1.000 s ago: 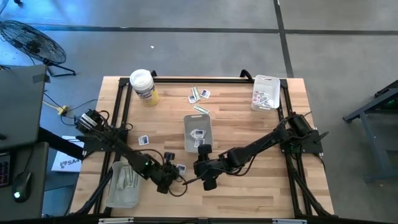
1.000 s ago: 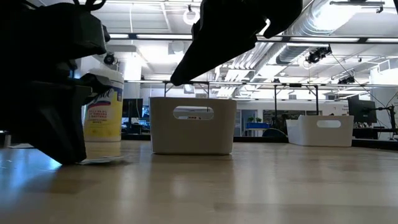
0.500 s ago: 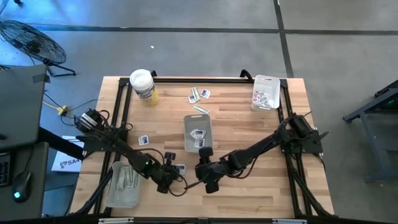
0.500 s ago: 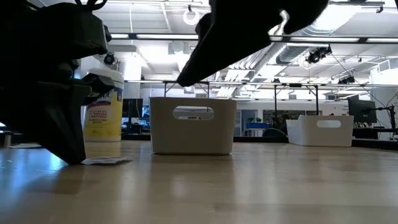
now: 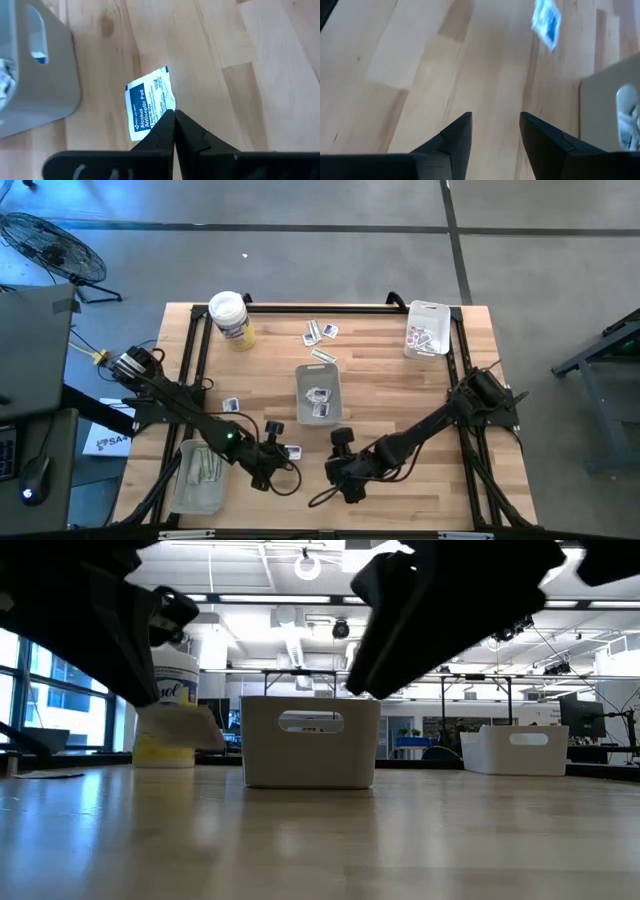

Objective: Pick & Place First Aid Supplies
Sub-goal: Put the blue pad into the middle gray bin

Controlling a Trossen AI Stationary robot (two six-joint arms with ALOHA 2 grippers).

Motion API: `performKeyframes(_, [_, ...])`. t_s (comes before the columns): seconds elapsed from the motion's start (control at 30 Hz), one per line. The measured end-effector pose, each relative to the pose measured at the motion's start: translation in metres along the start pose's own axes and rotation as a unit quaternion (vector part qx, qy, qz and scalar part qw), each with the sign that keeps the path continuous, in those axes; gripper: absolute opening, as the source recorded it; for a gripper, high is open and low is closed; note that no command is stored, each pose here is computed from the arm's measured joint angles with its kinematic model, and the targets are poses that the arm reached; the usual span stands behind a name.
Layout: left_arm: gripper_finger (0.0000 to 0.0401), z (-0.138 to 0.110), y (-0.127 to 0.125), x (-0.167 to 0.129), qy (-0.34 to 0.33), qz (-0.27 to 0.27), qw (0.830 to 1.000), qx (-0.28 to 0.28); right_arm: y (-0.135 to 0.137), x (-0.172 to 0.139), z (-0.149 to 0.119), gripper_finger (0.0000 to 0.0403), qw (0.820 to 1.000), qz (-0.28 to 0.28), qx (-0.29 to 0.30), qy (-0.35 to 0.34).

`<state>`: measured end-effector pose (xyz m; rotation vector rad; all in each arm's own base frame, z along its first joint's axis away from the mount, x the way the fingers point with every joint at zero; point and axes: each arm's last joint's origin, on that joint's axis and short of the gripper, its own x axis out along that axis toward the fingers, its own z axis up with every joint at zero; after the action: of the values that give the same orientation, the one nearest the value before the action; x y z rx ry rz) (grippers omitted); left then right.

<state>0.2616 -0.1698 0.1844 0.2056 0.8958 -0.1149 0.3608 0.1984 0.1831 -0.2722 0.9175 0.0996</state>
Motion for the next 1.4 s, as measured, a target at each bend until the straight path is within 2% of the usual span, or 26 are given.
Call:
performKeyframes(0.2, [0.0000,0.024,0.001,-0.018,-0.007,0.007,1.000,0.029,0.005,-0.003,-0.010,0.0150,0.999,-0.004,0.014,0.043])
performKeyframes(0.33, [0.0000,0.042,0.003,-0.032,-0.014,0.040,0.998,0.053,0.007,-0.004,-0.015,0.0144,0.997,-0.006,0.027,0.066])
performKeyframes(0.53, [0.0000,0.065,0.024,-0.043,-0.016,0.078,0.995,0.065,0.009,-0.005,-0.015,0.0141,0.996,0.021,0.038,0.073])
performKeyframes(0.67, [0.0000,0.068,0.060,-0.032,0.006,0.090,0.995,0.041,0.012,-0.005,-0.015,0.0137,0.995,0.052,0.048,0.077])
performKeyframes(0.83, [0.0000,0.067,0.110,-0.019,0.022,0.101,0.994,0.025,0.026,-0.011,-0.015,0.0134,0.998,0.032,0.032,0.052])
performKeyframes(0.97, [0.0000,0.059,0.145,0.003,0.031,0.079,0.996,0.006,0.041,-0.013,-0.012,0.0139,0.999,0.030,0.027,0.013])
performKeyframes(1.23, [0.0000,0.045,0.181,0.048,0.029,0.051,0.998,-0.009,0.052,-0.002,-0.018,0.0144,0.997,0.060,0.037,0.028])
performKeyframes(1.4, [0.0000,0.037,0.194,0.057,0.045,0.043,0.998,-0.024,0.051,0.000,-0.018,0.0141,0.997,0.064,0.036,0.029])
